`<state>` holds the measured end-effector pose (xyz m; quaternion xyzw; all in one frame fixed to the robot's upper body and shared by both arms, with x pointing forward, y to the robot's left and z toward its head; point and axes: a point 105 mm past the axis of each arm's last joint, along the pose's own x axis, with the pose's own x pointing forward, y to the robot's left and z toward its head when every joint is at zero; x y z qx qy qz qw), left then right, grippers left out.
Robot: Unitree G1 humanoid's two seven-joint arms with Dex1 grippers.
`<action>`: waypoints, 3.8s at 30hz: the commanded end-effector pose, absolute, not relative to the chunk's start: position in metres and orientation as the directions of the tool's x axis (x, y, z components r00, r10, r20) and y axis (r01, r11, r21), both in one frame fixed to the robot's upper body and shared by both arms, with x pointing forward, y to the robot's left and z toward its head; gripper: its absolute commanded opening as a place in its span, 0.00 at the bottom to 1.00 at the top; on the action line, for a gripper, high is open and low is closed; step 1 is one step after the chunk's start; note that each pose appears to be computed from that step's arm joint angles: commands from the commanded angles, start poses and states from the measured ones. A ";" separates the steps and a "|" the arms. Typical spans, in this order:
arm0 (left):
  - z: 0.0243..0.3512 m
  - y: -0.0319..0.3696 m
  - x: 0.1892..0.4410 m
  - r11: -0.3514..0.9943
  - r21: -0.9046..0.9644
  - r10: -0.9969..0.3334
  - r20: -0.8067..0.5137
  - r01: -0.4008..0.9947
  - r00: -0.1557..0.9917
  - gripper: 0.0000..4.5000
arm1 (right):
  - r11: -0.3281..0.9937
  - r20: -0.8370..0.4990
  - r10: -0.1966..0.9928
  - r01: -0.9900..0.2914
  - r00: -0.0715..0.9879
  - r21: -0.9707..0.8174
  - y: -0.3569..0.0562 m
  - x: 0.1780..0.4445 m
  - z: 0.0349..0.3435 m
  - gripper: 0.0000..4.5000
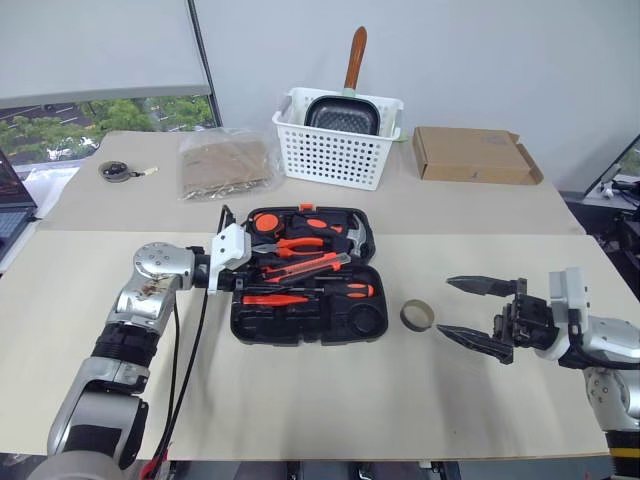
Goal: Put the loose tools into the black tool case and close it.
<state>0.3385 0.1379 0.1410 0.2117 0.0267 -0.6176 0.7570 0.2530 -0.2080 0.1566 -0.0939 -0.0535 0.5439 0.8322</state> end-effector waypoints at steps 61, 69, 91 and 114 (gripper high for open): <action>0.178 0.122 0.299 -0.094 0.255 -0.942 -0.336 0.963 -0.003 0.84 | 0.336 0.016 0.939 -0.908 0.343 -0.252 -0.193 0.257 0.172 1.00; 0.137 0.111 0.289 -0.175 0.239 -0.912 -0.405 0.955 -0.066 0.17 | 0.325 0.016 0.943 -0.909 0.333 -0.261 -0.191 0.261 0.175 1.00; 0.090 0.116 0.306 -0.172 0.177 -0.875 -0.478 0.969 -0.068 0.01 | 0.349 0.014 0.933 -0.898 0.358 -0.268 -0.195 0.255 0.174 1.00; 0.041 0.112 0.295 -0.160 0.085 -0.849 -0.520 0.983 -0.093 0.01 | 0.343 0.015 0.936 -0.902 0.352 -0.261 -0.192 0.255 0.172 1.00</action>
